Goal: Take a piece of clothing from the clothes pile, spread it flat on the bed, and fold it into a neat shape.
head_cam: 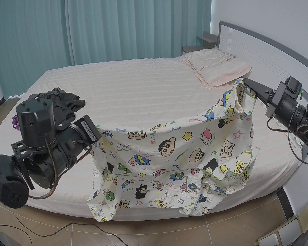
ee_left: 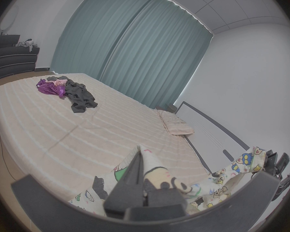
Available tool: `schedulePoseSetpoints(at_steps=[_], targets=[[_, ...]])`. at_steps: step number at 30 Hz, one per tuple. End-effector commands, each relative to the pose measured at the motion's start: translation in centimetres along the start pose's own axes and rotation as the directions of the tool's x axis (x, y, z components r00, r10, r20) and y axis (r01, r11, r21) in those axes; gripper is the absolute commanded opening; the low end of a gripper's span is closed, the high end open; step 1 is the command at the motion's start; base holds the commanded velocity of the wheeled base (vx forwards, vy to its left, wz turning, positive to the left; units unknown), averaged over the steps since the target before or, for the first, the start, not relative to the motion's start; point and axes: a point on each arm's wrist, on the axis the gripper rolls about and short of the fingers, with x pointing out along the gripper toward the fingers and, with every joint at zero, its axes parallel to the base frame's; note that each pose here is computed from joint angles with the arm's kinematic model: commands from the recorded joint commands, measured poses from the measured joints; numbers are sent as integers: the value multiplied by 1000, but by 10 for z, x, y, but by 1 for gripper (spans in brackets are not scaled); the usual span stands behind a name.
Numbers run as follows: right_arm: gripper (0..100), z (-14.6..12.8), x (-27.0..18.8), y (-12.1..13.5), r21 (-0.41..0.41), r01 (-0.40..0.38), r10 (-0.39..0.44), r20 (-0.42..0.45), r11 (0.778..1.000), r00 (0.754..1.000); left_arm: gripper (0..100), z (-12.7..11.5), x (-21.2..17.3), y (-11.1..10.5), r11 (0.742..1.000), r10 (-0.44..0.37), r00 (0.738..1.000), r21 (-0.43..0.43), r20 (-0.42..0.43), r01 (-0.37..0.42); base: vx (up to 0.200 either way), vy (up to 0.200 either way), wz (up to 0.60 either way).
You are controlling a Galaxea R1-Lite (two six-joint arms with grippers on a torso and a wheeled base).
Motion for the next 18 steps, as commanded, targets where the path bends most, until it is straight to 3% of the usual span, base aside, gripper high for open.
schedulePoseSetpoints(at_steps=[1, 18], targets=[[0, 1, 8, -10, 1, 21, -21, 2, 1000, 1000, 0, -11, 21, 5, 999, 43, 999, 14, -22, -43, 0, 0, 0], [0, 16, 29, -18, -18, 12, -11, 42, 1000, 999, 0, -6, 57, 3, 998, 71, 997, -4, 11, -71, 188, 0, 0]])
